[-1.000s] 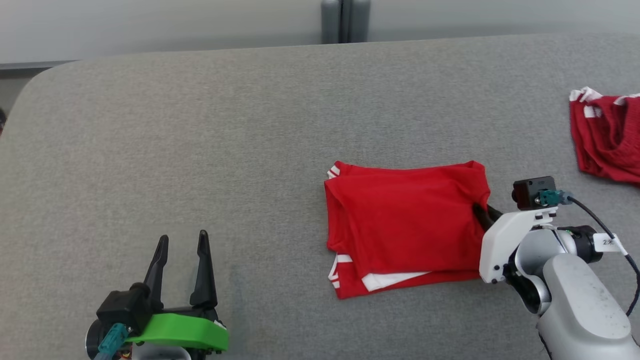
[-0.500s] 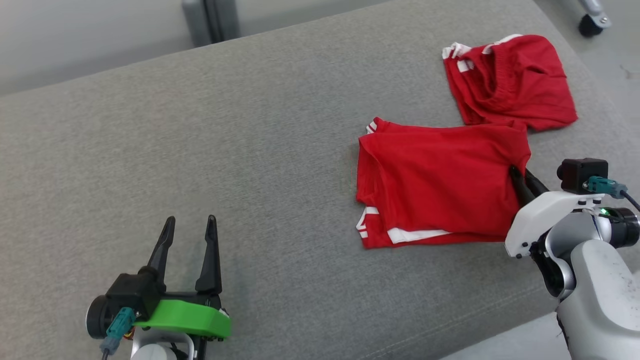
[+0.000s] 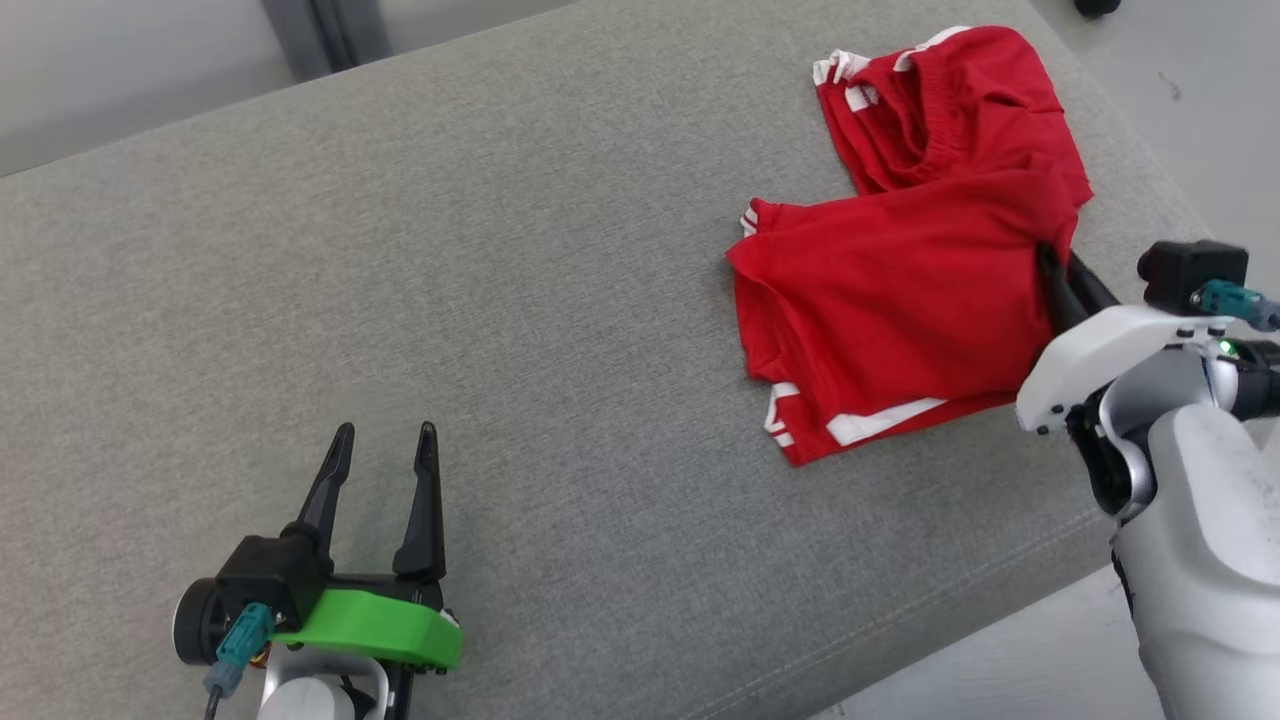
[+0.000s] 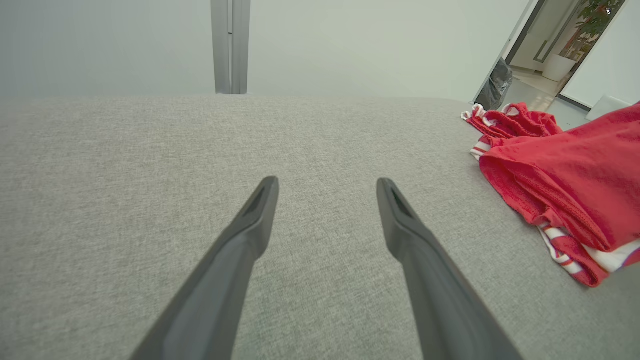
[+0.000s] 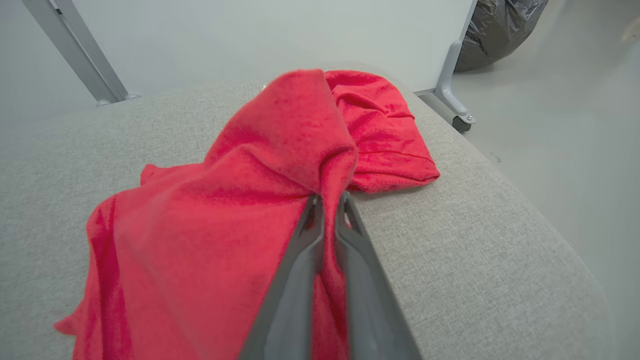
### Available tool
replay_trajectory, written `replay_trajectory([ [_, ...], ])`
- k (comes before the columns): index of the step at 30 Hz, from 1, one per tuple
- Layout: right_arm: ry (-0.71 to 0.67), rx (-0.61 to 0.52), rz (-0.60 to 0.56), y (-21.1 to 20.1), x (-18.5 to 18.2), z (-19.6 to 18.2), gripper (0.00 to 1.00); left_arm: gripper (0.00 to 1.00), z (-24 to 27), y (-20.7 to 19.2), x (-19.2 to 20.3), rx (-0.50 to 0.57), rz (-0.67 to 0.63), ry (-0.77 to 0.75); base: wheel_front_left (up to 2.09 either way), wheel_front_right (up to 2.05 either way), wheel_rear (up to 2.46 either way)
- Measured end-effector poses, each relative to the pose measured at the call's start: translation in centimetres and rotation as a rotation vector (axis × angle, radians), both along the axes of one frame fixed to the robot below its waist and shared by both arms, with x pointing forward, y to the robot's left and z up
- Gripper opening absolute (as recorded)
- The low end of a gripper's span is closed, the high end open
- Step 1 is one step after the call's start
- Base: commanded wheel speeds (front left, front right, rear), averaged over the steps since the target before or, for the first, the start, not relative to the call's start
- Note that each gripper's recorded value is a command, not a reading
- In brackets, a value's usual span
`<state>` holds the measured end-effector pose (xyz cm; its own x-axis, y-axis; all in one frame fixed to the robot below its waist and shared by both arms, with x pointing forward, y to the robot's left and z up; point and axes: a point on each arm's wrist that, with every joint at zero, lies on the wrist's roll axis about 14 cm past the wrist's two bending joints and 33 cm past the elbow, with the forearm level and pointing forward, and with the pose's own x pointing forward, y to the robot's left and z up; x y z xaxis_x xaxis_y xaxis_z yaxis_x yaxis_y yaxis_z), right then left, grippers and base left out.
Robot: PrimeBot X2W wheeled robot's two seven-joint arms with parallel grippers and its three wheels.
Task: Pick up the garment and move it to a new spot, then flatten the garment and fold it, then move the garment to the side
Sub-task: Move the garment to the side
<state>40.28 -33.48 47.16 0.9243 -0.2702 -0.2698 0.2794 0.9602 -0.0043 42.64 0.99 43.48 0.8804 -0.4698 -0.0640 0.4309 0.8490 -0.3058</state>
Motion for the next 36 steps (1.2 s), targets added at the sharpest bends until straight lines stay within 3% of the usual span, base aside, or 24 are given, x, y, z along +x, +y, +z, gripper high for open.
replay_trajectory([
  [10, -0.075, -0.076, 0.067, 0.4, 7.9, 5.4, 0.00, 1.00, 0.6, 3.8, 0.0, 0.009, 0.108, -0.011, 0.00, 0.00, 0.00],
  [17, -0.023, -0.146, 0.018, -2.8, 10.3, 6.1, 0.00, 1.00, 0.5, 6.6, -0.2, 0.020, 0.185, -0.003, 0.00, 0.00, 0.00],
  [25, 0.089, -0.239, -0.051, -6.8, 11.0, 4.1, 0.00, 1.00, -0.6, 8.4, -0.2, 0.036, 0.233, 0.025, 0.00, 0.00, 0.00],
  [26, 0.084, -0.244, -0.055, -6.9, 11.2, 3.8, 0.71, 1.00, -0.7, 8.5, -0.1, 0.037, 0.235, 0.028, 0.00, 0.00, 0.00],
  [27, 0.081, -0.248, -0.058, -7.0, 11.3, 3.5, 1.00, 1.00, -0.8, 8.6, -0.1, 0.038, 0.237, 0.030, 0.00, 0.00, 0.00],
  [36, 0.107, -0.228, -0.035, -4.5, 12.4, -0.2, 1.00, 1.00, -1.5, 9.4, -0.2, 0.051, 0.257, 0.049, 0.00, 0.00, 0.00],
])
